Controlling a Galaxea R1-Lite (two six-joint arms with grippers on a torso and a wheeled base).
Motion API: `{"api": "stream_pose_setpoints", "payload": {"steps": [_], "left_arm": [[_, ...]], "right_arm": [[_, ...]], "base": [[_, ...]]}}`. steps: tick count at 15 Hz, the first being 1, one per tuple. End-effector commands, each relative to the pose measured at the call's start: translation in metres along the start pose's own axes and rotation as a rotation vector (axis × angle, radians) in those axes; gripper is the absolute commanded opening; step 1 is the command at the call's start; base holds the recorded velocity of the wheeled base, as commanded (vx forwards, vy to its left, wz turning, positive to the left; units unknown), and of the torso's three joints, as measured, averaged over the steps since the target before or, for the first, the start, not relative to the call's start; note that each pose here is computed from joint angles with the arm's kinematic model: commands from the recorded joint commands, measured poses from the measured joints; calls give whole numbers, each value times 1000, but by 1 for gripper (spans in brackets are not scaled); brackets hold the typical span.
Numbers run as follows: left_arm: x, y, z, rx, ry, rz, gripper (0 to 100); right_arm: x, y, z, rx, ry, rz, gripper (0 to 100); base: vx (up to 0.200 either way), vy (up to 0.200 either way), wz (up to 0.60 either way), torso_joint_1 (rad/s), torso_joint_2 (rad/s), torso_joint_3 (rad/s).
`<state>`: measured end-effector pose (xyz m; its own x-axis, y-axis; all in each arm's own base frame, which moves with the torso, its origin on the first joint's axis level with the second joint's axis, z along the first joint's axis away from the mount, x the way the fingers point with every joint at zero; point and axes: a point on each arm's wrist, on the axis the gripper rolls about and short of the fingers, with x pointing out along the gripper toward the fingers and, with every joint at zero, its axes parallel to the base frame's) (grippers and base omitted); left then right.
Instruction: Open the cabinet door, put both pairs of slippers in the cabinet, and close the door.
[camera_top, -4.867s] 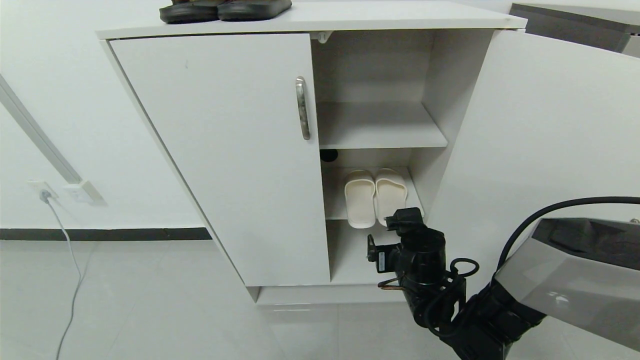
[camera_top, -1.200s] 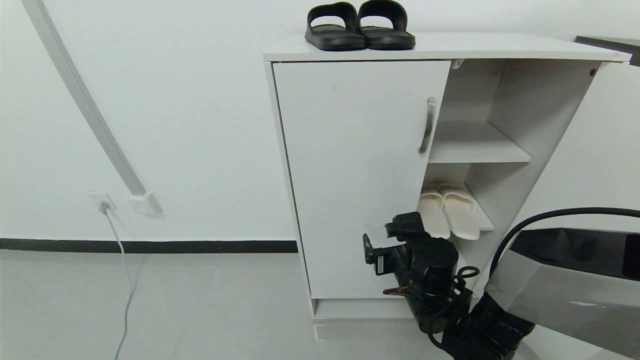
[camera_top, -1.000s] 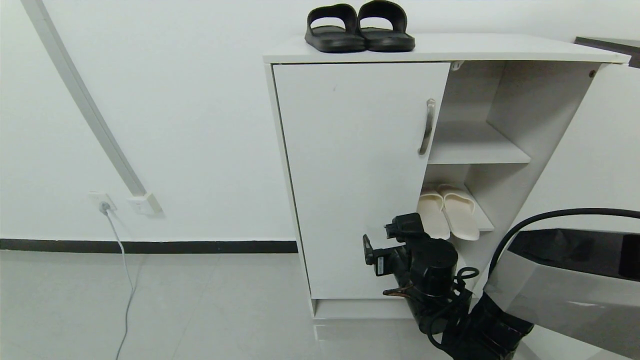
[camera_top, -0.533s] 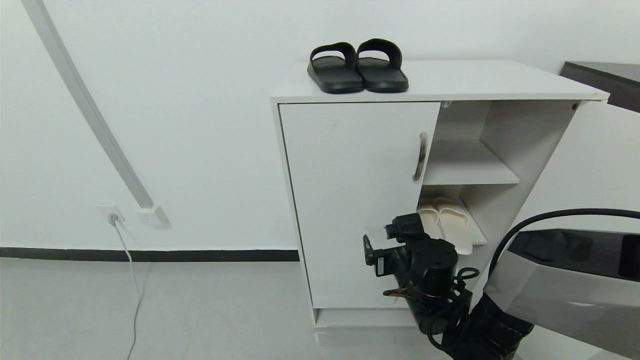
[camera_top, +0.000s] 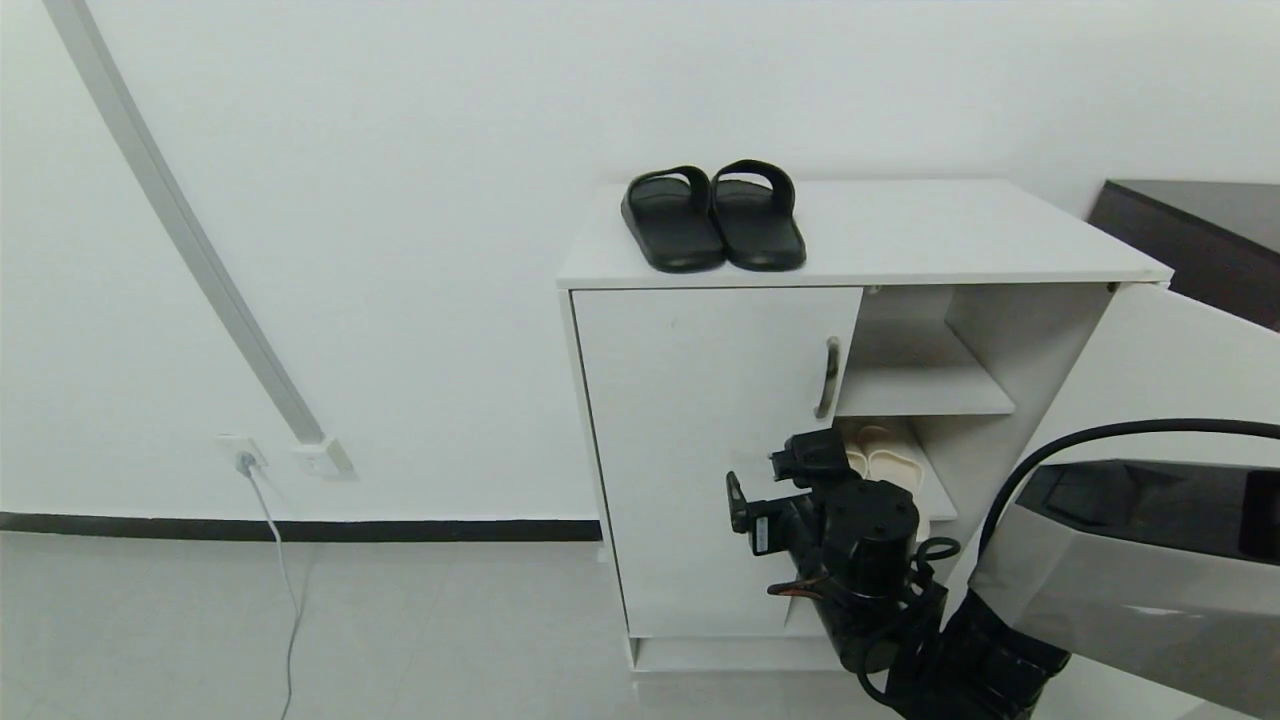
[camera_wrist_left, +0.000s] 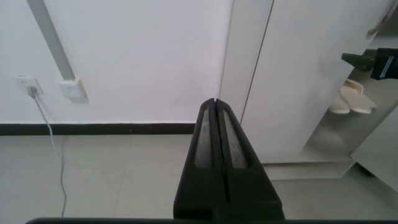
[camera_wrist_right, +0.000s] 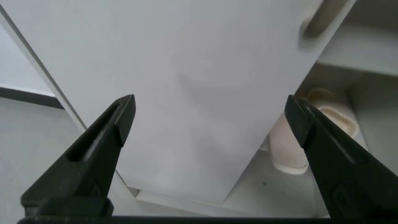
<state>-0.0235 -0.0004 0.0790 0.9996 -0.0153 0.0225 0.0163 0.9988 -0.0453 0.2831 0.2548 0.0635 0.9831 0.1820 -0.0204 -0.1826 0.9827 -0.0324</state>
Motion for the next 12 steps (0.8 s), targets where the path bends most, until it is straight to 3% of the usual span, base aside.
{"api": "stream_pose_setpoints", "payload": {"steps": [1, 12], "left_arm": [[0, 0, 0, 1, 0, 0, 0], [0, 0, 0, 3, 0, 0, 0]], "right_arm": [[0, 0, 1, 1, -3, 1, 100], [-2, -1, -1, -2, -3, 1, 100]], "base": [[0, 0, 0, 163, -486, -310], [0, 0, 0, 207, -525, -316]]}}
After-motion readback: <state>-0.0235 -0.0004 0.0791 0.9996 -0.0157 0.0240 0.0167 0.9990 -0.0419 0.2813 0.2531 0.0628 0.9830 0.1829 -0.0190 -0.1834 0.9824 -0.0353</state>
